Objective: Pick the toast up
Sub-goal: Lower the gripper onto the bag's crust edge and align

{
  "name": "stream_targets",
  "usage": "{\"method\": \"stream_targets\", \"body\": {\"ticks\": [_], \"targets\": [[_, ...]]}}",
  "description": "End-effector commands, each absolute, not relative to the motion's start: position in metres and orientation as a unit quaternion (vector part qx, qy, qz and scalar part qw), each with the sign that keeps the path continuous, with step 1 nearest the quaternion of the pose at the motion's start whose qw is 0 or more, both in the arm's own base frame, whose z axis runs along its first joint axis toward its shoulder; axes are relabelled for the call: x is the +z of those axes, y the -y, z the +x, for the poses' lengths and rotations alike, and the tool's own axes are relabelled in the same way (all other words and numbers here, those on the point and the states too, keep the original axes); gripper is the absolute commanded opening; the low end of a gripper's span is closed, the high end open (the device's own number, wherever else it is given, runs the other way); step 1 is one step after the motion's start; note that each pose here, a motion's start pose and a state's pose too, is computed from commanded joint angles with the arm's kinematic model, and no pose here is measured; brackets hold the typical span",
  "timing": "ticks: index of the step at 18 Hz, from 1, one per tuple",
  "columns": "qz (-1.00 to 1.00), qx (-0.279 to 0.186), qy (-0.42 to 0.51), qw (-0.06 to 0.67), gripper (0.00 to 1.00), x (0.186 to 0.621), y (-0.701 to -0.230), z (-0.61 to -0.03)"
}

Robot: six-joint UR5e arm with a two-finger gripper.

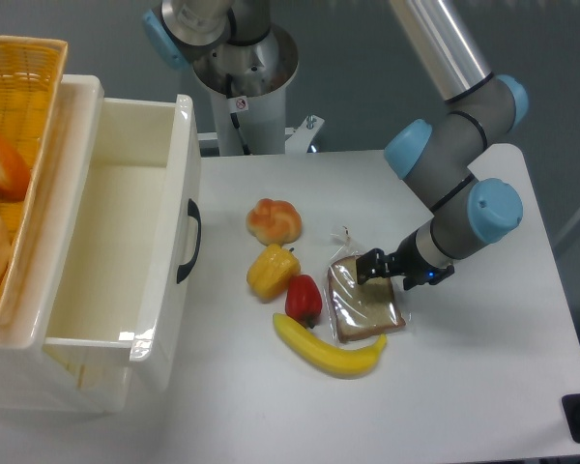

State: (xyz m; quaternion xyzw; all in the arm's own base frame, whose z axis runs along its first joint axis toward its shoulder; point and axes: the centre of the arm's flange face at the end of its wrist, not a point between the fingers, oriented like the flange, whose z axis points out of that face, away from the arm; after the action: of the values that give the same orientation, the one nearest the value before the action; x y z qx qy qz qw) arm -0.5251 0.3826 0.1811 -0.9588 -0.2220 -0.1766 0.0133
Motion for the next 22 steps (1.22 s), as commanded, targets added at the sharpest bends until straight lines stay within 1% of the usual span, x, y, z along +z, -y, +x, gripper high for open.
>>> {"method": "stream_targets", "body": {"ticks": [3, 11, 14, 16, 18, 20, 22], "targets": [[-0.959, -0.177, 0.222, 0.013, 0.88, 0.1811, -0.3826, -0.5251], [-0.959, -0.178, 0.221, 0.013, 0.88, 0.1799, -0.3822, -0.5241], [-0.959, -0.178, 0.221, 0.013, 0.85, 0.1799, -0.3822, -0.5241], [-0.959, -0.177, 0.222, 0.013, 0.85, 0.1809, -0.3822, -0.5242], [-0.959, -0.177, 0.222, 0.013, 0.81, 0.1808, -0.3822, -0.5241], [-0.959, -0.177, 0.222, 0.013, 0.73, 0.18, -0.3822, -0.5243], [-0.959, -0.177, 0.222, 0.013, 0.7, 0.181, -0.3822, -0.5243]]}}
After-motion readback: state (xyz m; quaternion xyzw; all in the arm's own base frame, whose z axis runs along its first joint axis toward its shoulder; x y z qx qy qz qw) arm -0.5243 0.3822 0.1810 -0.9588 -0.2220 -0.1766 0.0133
